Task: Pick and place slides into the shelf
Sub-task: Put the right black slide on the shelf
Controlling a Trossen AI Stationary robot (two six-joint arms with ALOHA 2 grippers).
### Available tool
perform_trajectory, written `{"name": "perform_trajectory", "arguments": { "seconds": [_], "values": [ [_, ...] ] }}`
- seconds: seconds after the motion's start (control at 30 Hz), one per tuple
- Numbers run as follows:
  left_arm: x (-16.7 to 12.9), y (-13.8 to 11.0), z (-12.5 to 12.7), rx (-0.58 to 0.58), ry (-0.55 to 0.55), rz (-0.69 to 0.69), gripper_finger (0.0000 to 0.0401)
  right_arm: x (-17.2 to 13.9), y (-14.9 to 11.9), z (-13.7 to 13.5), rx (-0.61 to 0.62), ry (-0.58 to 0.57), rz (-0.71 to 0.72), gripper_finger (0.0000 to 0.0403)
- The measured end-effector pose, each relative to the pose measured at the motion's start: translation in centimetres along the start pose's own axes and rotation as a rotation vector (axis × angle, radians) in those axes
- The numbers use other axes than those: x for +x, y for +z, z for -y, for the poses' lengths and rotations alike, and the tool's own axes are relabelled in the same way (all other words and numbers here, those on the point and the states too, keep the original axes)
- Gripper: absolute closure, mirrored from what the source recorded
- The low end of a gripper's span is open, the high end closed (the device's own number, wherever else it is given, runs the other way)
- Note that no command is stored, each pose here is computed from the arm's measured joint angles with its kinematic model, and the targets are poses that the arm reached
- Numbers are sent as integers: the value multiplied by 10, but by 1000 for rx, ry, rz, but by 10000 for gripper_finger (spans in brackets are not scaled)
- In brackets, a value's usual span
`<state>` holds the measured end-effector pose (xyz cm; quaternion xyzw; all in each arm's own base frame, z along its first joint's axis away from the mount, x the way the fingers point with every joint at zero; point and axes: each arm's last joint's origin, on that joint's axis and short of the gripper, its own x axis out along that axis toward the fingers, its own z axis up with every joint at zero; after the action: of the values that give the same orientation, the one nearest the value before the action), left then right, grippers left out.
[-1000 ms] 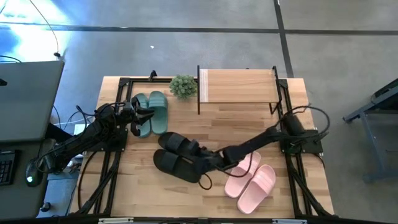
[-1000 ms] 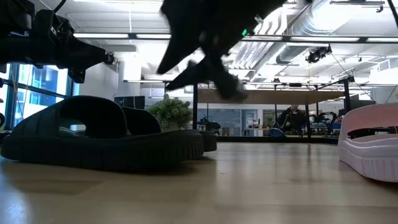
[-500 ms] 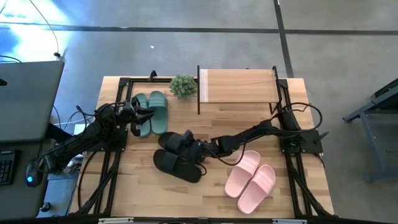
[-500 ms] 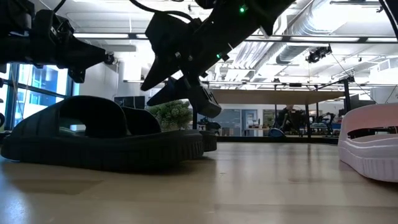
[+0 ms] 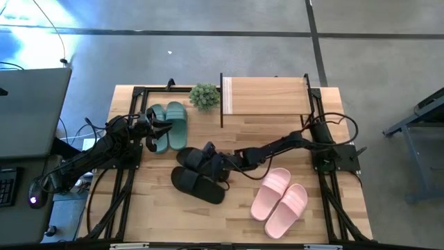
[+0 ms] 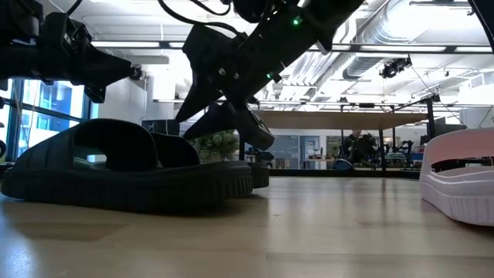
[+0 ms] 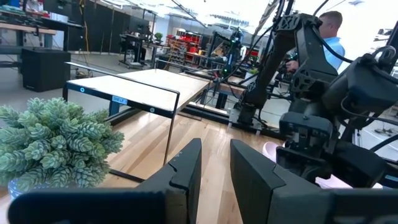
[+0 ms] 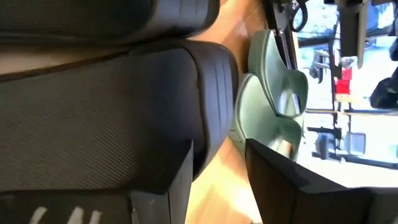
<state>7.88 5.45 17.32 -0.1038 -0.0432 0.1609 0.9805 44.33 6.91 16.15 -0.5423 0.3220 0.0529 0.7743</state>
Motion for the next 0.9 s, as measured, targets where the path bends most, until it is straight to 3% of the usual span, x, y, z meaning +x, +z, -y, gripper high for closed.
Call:
{"name": "perform_trajectory", "arguments": {
  "seconds": [0.13,0.33,0.57,0.77,0.9],
  "values": [
    [0,0,0,0,2,0,329,5,-3,-1,41,40,50,265],
    [0,0,0,0,16,4,329,23,-6,-7,26,59,12,265],
    [0,0,-1,0,17,4,329,52,10,2,8,-42,-102,265],
    [0,0,0,-1,13,0,329,54,19,12,13,-8,-117,268],
    [0,0,0,-2,10,-1,329,54,18,12,17,13,-117,291]
  ]
}}
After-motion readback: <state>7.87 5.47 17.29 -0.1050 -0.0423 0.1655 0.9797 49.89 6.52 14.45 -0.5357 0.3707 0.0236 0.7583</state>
